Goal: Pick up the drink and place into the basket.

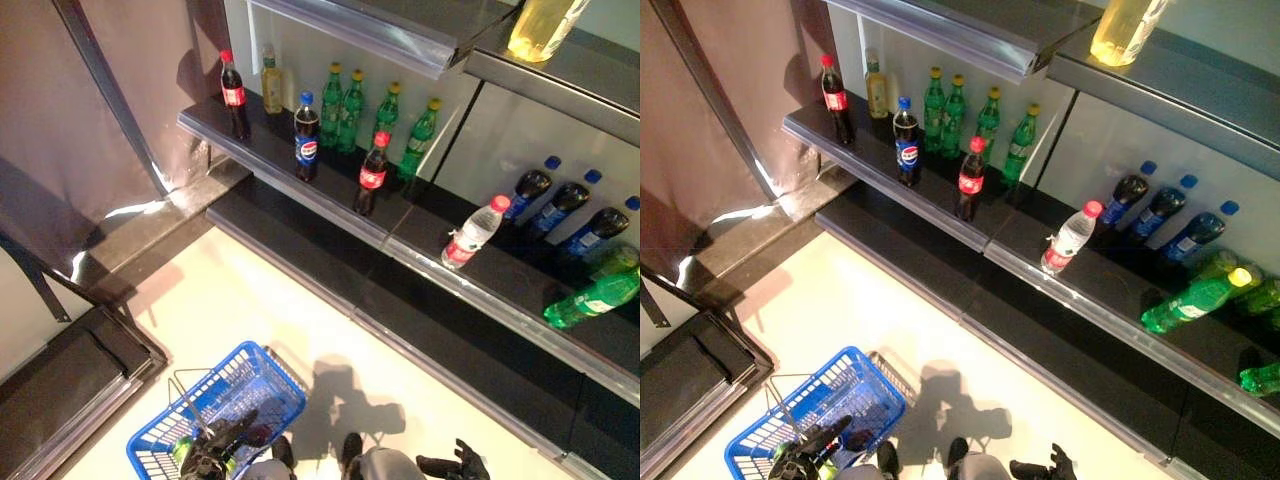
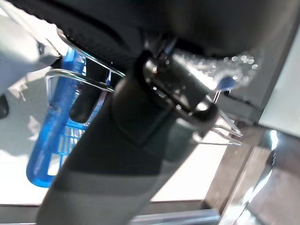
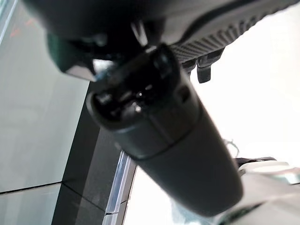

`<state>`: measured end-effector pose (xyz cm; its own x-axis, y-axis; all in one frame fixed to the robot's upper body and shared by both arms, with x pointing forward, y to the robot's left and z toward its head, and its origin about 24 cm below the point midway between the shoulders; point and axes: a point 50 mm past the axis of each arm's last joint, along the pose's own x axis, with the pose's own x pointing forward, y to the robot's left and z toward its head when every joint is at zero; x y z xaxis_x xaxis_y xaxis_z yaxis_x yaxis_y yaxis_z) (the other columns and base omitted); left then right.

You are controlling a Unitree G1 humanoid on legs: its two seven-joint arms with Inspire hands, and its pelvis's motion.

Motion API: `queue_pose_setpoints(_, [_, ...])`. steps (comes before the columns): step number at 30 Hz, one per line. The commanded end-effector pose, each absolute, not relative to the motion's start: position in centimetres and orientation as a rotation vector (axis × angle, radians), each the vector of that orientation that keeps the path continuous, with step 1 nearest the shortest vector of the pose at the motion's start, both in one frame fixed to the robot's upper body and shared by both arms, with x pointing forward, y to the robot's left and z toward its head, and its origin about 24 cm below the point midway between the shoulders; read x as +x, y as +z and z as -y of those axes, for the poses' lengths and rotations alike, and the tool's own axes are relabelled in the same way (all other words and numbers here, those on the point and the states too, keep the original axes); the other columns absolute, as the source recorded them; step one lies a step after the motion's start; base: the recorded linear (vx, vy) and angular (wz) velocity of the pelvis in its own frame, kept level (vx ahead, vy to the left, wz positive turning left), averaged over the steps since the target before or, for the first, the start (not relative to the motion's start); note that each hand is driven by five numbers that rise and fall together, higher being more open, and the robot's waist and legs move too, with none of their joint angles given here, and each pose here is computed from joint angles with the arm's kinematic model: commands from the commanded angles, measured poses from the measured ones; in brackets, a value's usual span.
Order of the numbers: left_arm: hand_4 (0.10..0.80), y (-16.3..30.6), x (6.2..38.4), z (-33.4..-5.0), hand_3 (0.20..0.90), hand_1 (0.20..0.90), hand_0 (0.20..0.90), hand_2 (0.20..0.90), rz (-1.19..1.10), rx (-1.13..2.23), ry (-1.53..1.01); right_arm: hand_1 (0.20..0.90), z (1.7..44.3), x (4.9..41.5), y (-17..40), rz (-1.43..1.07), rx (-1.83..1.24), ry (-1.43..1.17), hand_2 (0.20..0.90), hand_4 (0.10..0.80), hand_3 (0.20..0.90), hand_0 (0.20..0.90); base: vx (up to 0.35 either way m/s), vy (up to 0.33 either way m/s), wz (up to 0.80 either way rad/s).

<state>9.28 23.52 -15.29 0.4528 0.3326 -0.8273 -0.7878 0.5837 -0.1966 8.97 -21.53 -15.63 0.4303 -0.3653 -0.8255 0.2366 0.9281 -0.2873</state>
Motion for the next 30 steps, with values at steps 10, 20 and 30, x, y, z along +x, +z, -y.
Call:
queue_pose_setpoints(10, [0.1,-15.1,9.1,-23.6,0.2,0.3,0.3,0.3,-0.708,-0.694,0.859,0.9,24.6,8.1,-15.5,-1.096,-0.28,-0.389,0.9,0.8,0.9,0.9,0.243,0.231,-0.35])
queue_pose_setpoints(20, [0.1,-14.4,11.2,-24.6,0.2,0.3,0.3,0.3,-0.697,-0.585,0.8,0.9,23.6,8.0,-15.7,-1.081,-0.249,-0.377,0.9,0.8,0.9,0.9,0.298,0.408,-0.38])
queue_pose_setpoints(30, [0.1,-10.8,16.5,-26.5,0.2,0.3,0.3,0.3,-0.457,-0.57,0.681,0.9,21.2,13.9,-13.3,-0.826,-0.445,-0.123,0.9,0.8,0.9,0.9,0.117,0.128,-0.21])
